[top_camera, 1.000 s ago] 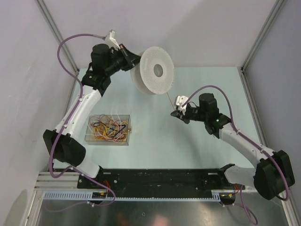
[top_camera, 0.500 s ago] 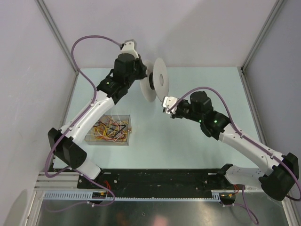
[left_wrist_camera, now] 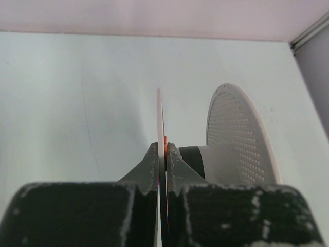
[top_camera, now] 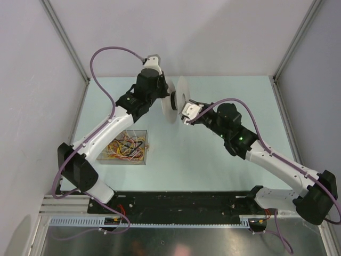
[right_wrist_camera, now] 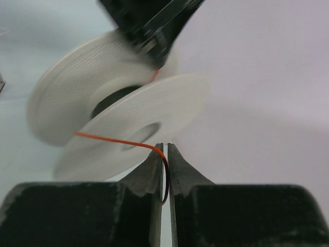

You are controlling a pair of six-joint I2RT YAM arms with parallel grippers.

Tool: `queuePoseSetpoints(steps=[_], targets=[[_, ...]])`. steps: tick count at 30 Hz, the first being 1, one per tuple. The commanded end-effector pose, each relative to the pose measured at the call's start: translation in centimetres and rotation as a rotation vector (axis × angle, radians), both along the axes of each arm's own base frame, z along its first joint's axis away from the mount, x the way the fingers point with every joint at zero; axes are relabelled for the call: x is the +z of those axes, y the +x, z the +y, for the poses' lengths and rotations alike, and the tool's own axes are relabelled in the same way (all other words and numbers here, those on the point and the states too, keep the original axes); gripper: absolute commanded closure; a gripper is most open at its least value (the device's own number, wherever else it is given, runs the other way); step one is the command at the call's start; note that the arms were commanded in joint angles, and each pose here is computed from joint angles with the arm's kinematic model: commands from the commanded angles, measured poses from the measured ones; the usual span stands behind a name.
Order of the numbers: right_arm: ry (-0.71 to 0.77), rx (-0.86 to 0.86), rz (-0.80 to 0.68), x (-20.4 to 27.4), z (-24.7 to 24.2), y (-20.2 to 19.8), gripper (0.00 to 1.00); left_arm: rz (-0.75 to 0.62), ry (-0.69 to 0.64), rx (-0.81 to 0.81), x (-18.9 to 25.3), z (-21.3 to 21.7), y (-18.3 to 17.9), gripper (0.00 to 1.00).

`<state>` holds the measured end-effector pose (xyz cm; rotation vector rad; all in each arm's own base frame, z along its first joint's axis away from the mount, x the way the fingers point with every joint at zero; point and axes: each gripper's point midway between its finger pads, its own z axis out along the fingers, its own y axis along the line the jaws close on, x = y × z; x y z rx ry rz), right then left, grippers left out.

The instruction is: Wrap the cables

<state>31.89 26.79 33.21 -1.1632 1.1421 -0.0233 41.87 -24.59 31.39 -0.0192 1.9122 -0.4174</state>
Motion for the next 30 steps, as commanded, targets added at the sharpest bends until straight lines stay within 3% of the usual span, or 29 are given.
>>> queuePoseSetpoints(steps=[1,6,13,19,24,30], targets=[[0.245,-0.055,-0.266,10.4,-1.4,0.2,0.89,-0.003,0.088,-0.008,-0.8,0.8,-0.8,1.0],[0.295,-0.067,-0.299,11.5,-2.0,1.0,0.88,0.029,0.101,-0.114,-2.2,-0.8,-2.5,1.0],[0.31,-0.15,-0.306,11.8,-5.2,5.2,0.89,0.002,0.128,-0.362,-2.0,-3.8,-6.0,1.0],[0.3,-0.227,-0.264,10.6,-8.8,8.8,0.99,-0.082,0.121,-0.64,-0.1,-5.7,-10.0,1.0],[0.276,-0.272,-0.143,7.1,-11.7,11.2,1.0,-0.2,0.082,-0.839,3.0,-5.9,-13.4,1.0],[0.284,-0.191,0.094,2.4,-12.6,11.2,0.97,-0.34,-0.037,-0.882,10.9,-5.3,-13.9,1.0]])
